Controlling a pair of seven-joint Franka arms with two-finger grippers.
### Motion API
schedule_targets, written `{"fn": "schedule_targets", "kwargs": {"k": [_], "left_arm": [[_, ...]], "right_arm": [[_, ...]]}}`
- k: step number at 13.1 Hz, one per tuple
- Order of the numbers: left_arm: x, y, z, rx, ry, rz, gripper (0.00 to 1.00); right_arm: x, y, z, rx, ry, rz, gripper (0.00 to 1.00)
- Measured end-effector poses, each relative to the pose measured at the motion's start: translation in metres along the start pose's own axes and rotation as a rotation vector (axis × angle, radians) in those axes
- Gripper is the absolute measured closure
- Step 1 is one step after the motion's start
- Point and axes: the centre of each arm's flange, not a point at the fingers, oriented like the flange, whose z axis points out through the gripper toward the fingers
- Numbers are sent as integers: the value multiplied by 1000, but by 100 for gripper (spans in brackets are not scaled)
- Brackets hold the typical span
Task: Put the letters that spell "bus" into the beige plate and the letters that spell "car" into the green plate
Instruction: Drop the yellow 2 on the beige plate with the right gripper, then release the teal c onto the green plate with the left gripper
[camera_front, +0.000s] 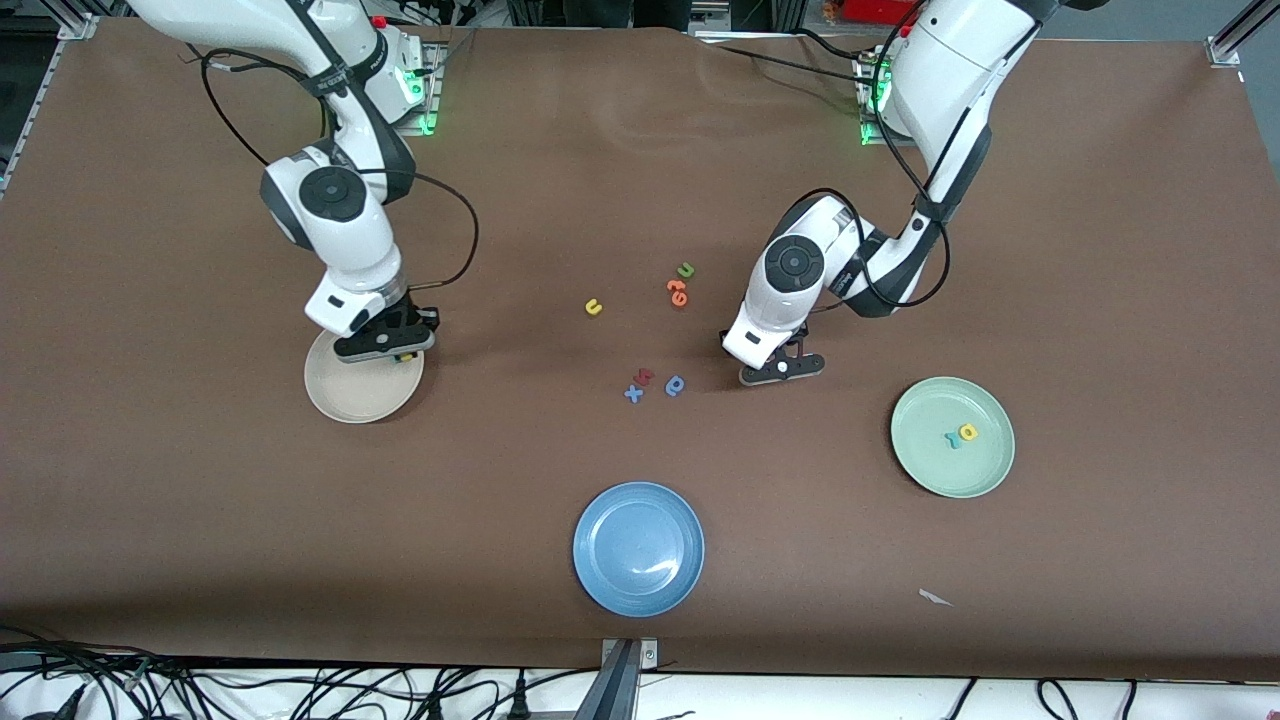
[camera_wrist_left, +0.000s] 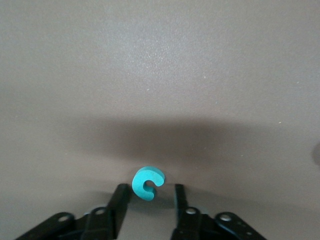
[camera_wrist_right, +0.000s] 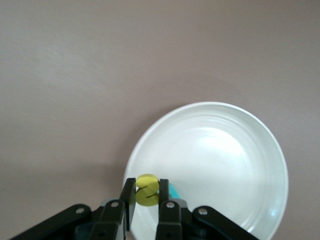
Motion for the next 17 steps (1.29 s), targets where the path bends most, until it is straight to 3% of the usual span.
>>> {"fn": "schedule_targets", "kwargs": {"k": [3, 9, 17], "left_arm": [[2, -1, 0, -1, 2, -4, 62], [4, 0, 0, -4, 5, -6, 73], [21, -8, -3, 1, 13, 14, 82]], "right_arm": [[-6, 17, 10, -2, -23, 16, 74], [-6, 12, 11, 6, -25, 34, 13], [-16, -156, -23, 148, -14, 288, 11]]}}
